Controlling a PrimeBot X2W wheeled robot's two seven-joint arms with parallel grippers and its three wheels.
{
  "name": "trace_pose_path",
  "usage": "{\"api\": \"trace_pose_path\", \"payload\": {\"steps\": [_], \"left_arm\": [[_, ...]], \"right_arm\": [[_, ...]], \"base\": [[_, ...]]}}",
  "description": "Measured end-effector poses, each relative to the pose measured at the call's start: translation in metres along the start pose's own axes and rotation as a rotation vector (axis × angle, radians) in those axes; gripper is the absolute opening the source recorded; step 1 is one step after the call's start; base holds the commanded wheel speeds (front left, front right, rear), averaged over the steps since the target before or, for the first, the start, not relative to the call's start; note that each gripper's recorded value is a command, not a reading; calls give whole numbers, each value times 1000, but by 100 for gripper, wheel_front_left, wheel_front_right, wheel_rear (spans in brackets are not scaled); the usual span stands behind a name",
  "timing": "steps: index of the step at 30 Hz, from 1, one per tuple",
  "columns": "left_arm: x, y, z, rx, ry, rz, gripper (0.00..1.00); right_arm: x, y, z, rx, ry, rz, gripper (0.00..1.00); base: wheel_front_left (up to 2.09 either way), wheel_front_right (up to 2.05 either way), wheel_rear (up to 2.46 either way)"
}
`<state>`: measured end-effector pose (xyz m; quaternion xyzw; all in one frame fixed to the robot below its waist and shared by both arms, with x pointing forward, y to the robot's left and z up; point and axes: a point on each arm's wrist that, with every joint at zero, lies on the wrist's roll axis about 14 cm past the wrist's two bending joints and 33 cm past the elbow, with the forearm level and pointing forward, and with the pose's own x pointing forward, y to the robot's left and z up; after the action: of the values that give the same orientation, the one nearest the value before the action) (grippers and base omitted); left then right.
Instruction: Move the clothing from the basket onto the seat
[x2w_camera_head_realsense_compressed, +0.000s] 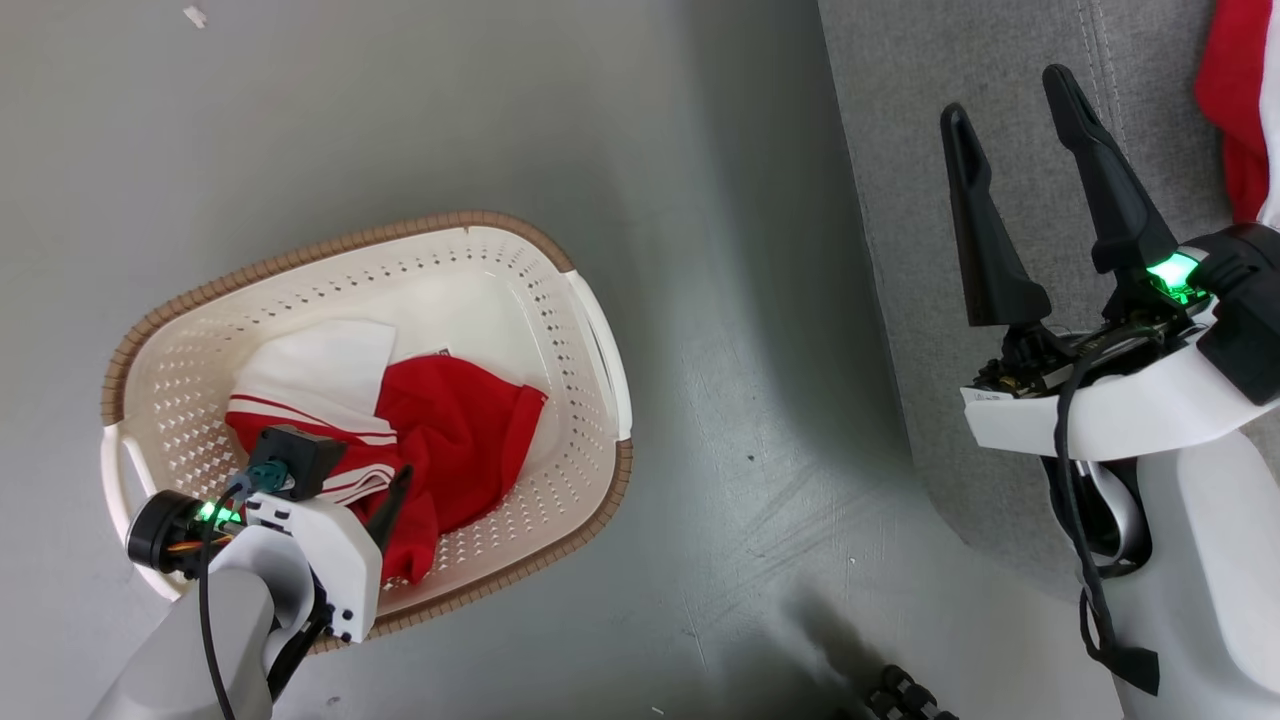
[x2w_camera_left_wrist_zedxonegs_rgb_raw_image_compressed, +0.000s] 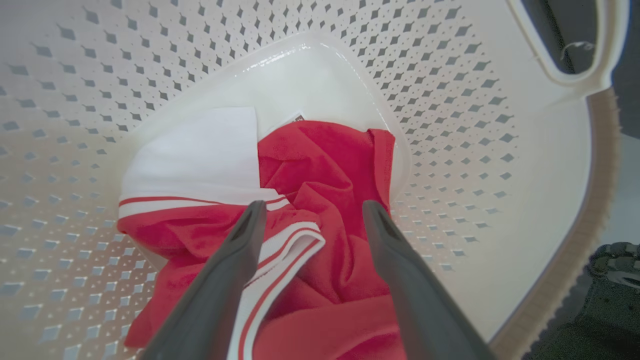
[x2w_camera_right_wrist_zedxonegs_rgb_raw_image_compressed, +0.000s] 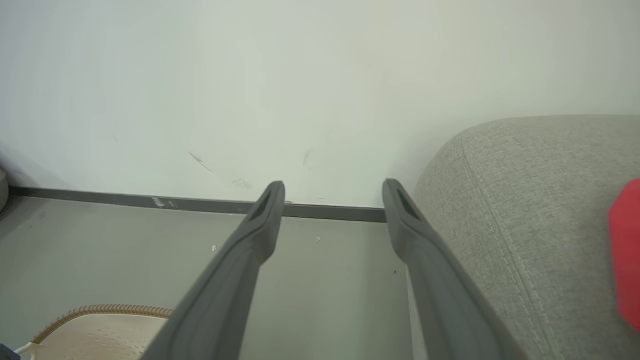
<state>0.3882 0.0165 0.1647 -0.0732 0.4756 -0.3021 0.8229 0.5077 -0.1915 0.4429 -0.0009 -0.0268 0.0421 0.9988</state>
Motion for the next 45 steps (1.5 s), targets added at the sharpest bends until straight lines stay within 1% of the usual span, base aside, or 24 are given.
{"api": "trace_pose_path", "payload": {"steps": [7, 10, 13, 22, 25, 28, 35, 41, 42, 43, 44, 45], "left_arm": [[17, -4, -14, 37, 57, -38, 100], [20, 3, -28, 78, 124, -33, 100], [24, 9, -36, 100, 150, -32, 100], [37, 13, -54, 181, 235, -54, 100], [37, 12, -70, 230, 301, -69, 100], [36, 17, -84, 312, 371, -70, 100], [44, 19, -84, 336, 372, -56, 100], [51, 25, -78, 387, 365, -36, 100], [52, 25, -77, 391, 363, -36, 93], [53, 25, -76, 395, 364, -36, 25], [53, 25, -77, 400, 368, -32, 0], [52, 26, -79, 402, 372, -27, 0]], "right_arm": [[2, -1, -13, -6, 25, -1, 100], [6, -2, -15, -12, 24, 0, 100], [9, -4, -16, -19, 19, 1, 100], [6, -6, -27, -32, 51, -3, 100], [9, -8, -26, -38, 47, -2, 100], [9, -10, -27, -42, 52, -5, 100], [9, -13, -29, -53, 61, -9, 100], [8, -15, -33, -56, 72, -14, 100], [8, -15, -33, -55, 73, -15, 100], [8, -15, -34, -55, 74, -15, 100], [8, -15, -34, -51, 74, -17, 100], [8, -15, -33, -46, 73, -18, 100]], "base": [[0, 0, 0], [0, 0, 0], [0, 0, 0], [0, 0, 0], [0, 0, 0], [0, 0, 0], [0, 0, 0], [0, 0, 0], [0, 0, 0], [0, 0, 0], [0, 0, 0], [0, 0, 0]]}}
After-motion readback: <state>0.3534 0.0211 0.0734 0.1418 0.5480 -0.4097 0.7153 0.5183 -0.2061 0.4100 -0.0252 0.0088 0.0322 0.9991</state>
